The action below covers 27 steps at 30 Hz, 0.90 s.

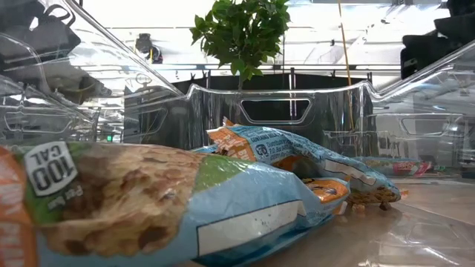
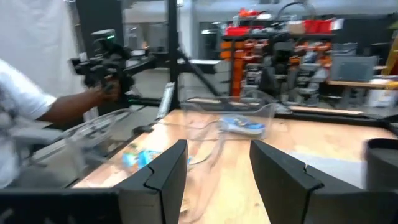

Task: Pick and place Granola Bars by type
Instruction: Return to Home Position

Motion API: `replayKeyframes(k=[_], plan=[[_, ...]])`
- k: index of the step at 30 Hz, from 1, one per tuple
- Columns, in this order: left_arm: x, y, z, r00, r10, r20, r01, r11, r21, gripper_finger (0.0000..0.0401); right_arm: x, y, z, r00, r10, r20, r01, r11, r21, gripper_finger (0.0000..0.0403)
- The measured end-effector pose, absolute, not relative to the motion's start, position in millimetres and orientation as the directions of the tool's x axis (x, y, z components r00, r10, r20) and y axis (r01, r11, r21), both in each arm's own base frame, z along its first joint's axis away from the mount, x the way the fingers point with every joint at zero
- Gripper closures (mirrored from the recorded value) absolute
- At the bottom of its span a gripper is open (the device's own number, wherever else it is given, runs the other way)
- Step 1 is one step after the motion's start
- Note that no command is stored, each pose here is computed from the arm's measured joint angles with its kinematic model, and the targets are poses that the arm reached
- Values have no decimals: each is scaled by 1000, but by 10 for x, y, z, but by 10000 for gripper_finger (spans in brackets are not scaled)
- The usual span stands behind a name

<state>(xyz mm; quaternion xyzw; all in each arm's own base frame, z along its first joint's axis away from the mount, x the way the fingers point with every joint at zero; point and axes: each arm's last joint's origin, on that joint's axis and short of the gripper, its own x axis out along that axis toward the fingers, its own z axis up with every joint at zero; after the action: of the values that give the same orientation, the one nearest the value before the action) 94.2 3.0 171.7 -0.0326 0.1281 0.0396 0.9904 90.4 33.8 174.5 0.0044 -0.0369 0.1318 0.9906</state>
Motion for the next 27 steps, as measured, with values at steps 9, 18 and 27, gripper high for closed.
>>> replayKeyframes(k=[9,18,27], plan=[[943,21,1714,965,41,-260,-57,997,-54,254,902,348,1735,954,292,64,-295,955,38,236],[996,54,1660,975,151,-161,-158,987,-31,253,902,348,1732,954,292,62,-295,954,53,236],[1018,38,1652,990,96,-105,-99,995,-26,252,904,349,1717,955,293,47,-296,950,98,236]])
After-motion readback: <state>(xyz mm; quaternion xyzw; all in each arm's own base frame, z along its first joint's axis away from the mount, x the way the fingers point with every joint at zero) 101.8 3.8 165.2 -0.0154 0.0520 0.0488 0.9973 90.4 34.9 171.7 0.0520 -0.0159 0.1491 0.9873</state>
